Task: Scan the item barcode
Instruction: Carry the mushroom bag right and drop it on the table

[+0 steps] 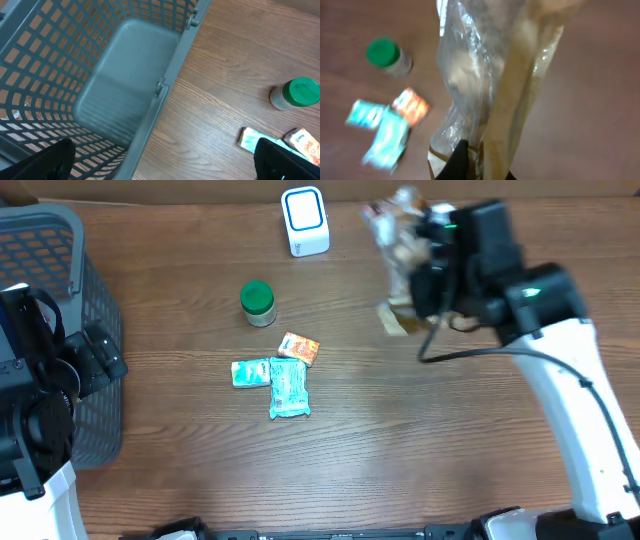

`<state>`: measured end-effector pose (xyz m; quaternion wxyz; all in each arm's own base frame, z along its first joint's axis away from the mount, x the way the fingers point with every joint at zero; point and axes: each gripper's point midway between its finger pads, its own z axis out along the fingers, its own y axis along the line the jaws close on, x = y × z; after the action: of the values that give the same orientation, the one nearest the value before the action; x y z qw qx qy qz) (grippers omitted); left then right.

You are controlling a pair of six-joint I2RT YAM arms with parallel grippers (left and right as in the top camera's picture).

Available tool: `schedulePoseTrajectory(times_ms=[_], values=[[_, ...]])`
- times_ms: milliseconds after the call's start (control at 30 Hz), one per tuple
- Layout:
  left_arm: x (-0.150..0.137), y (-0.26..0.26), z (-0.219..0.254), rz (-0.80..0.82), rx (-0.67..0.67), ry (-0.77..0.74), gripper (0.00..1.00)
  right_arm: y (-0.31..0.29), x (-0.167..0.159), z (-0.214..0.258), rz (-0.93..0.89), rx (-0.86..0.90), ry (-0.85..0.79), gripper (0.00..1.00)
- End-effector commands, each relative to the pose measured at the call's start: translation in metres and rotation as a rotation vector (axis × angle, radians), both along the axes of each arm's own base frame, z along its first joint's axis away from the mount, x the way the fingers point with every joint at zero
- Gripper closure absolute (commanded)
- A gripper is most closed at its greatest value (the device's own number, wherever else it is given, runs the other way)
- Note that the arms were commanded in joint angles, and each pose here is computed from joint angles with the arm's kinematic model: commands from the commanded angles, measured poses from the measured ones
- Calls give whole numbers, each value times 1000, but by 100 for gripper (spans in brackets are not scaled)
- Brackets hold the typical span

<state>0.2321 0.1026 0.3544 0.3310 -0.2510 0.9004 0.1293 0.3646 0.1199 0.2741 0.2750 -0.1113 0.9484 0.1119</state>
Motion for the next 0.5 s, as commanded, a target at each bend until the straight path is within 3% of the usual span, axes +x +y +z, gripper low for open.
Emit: schedulePoseTrajectory(times_ms=[0,467], values=[[-3,2,9,27,3,-36,0,-15,-10,-10,-64,208,153,96],[-3,2,9,27,3,-36,0,-162,-25,-134,-554,482,319,96]])
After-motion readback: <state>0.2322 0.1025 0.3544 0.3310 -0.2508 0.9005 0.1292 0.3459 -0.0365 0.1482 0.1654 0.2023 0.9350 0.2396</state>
